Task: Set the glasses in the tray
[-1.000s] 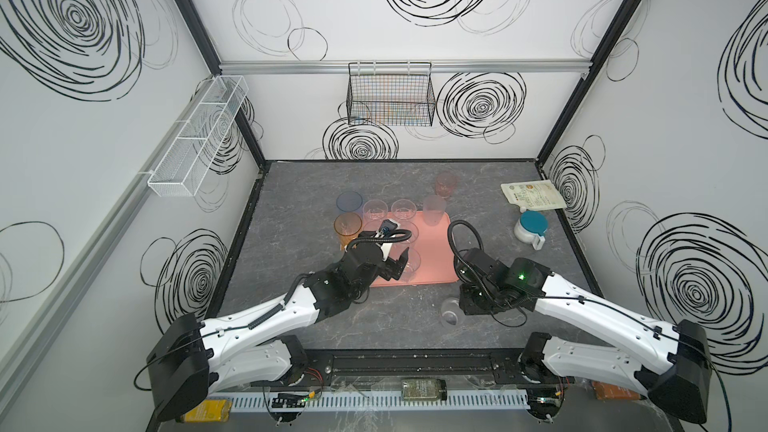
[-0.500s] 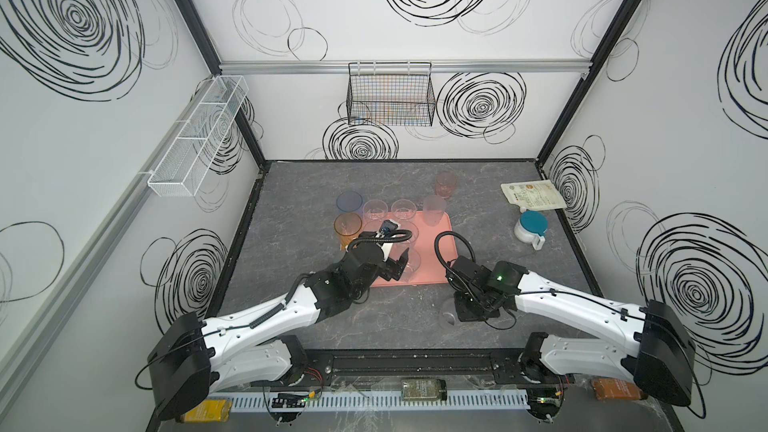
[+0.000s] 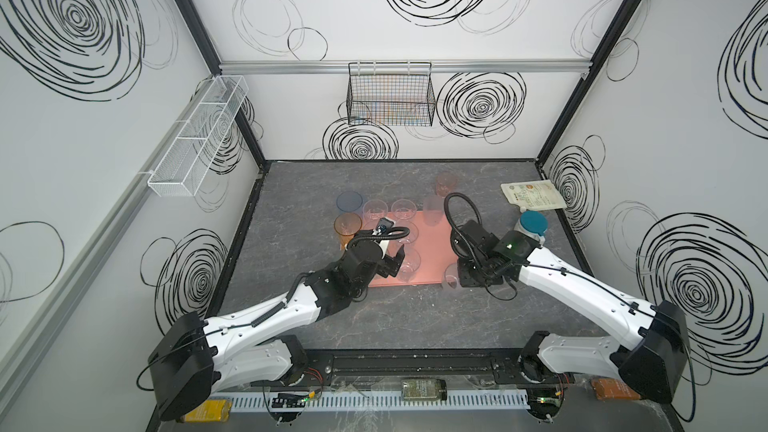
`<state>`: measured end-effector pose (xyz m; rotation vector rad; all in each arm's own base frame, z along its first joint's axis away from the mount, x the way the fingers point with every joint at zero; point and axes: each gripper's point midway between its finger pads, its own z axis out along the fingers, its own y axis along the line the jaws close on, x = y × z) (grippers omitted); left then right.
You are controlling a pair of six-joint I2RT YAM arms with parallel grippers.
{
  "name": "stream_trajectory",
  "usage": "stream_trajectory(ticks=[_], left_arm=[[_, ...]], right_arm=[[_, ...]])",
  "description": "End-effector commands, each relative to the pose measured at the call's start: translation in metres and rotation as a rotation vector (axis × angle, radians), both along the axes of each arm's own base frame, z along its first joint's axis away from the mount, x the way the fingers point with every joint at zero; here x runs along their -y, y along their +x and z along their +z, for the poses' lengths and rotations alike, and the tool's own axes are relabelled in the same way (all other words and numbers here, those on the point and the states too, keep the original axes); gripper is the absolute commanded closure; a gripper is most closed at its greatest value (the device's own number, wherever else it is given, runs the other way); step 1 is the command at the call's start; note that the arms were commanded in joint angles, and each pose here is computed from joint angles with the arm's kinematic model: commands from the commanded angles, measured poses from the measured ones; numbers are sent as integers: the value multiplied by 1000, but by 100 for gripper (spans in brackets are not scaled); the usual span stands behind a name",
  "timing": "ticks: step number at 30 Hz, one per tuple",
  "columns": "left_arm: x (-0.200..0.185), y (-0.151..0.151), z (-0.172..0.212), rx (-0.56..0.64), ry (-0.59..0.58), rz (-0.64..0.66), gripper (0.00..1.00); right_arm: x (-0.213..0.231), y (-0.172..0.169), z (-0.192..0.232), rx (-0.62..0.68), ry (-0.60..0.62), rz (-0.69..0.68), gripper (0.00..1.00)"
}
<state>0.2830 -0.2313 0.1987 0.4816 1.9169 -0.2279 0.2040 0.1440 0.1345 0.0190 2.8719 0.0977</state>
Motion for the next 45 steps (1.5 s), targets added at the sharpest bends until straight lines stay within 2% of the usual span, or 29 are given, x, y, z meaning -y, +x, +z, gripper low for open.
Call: stream_trajectory(ticks=[1,5,9,15,25,37,45], left_arm=[[-7,3,7,31,-26,33,6],[-8,4,2,20,-27,38,6],[-9,5,-3,13,-17,45,6],[-10,5,-5,9,-13,48,6],[-11,4,-9,4,-7,51,6],[-10,5,-13,-3,-5,54,6],[-9,5,-15,-7,-5,53,6]], right_arm=[[12,32,8,93,-68,29,89],[8,73,3,150,-57,29,89],[10,111,-7,137,-120,12,89],[-6,144,-23,130,-138,53,89],[-20,165,-41,101,-138,87,88],[-26,170,-52,76,-130,112,82],[-28,178,-53,88,-91,90,83]])
